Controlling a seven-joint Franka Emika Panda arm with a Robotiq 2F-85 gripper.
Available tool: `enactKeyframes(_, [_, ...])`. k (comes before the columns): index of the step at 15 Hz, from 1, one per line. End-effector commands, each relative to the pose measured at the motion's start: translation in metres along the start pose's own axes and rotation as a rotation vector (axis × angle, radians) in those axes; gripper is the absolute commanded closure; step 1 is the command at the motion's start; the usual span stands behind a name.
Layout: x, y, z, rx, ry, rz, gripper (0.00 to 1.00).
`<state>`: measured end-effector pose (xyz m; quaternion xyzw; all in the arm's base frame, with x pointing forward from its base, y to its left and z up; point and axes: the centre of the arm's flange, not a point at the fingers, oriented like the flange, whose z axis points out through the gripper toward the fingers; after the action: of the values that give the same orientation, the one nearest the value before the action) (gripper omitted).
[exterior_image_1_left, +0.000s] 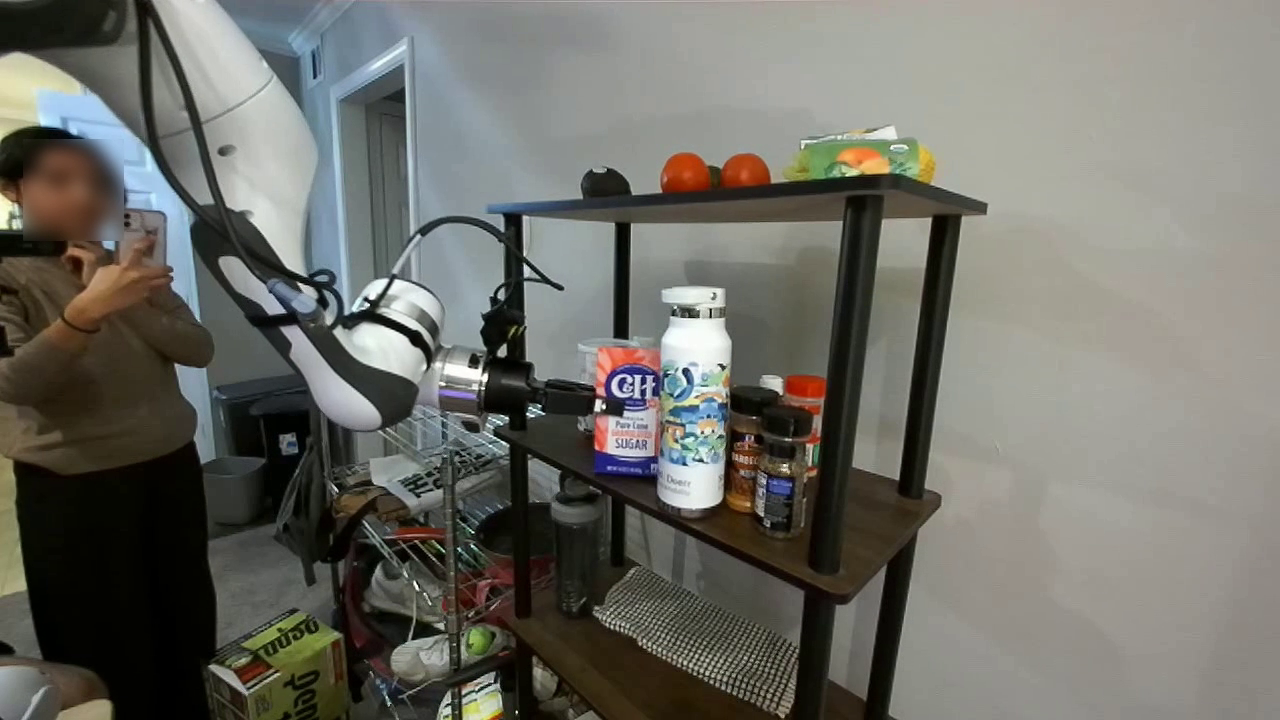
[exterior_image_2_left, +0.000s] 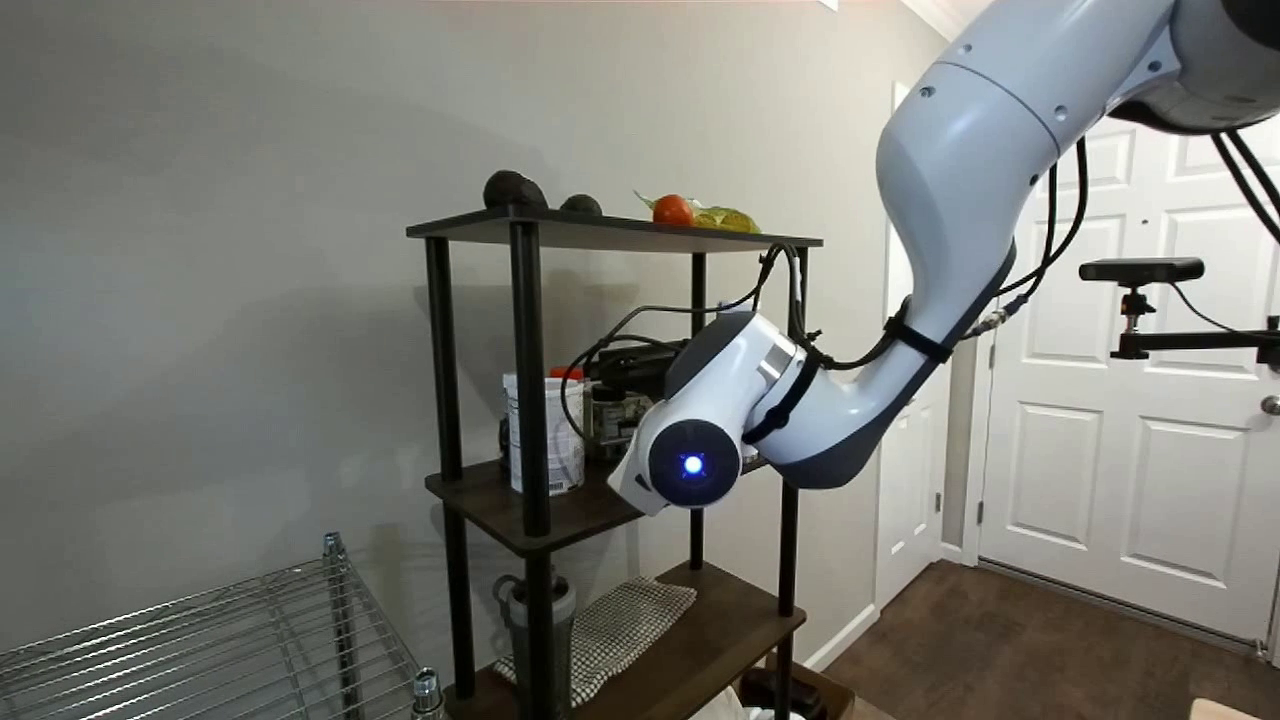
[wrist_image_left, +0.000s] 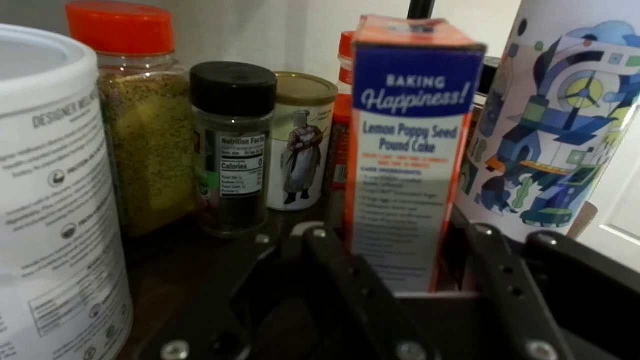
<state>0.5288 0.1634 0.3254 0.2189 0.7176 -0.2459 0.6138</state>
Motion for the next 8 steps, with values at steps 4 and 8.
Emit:
enactKeyframes(4, [0.003, -0.012, -0.037, -0.046, -0.014, 0.005, 0.82])
enactKeyframes(8, [0.008, -0.016, -0.055, -0.076, -0.02, -0.008, 0.82])
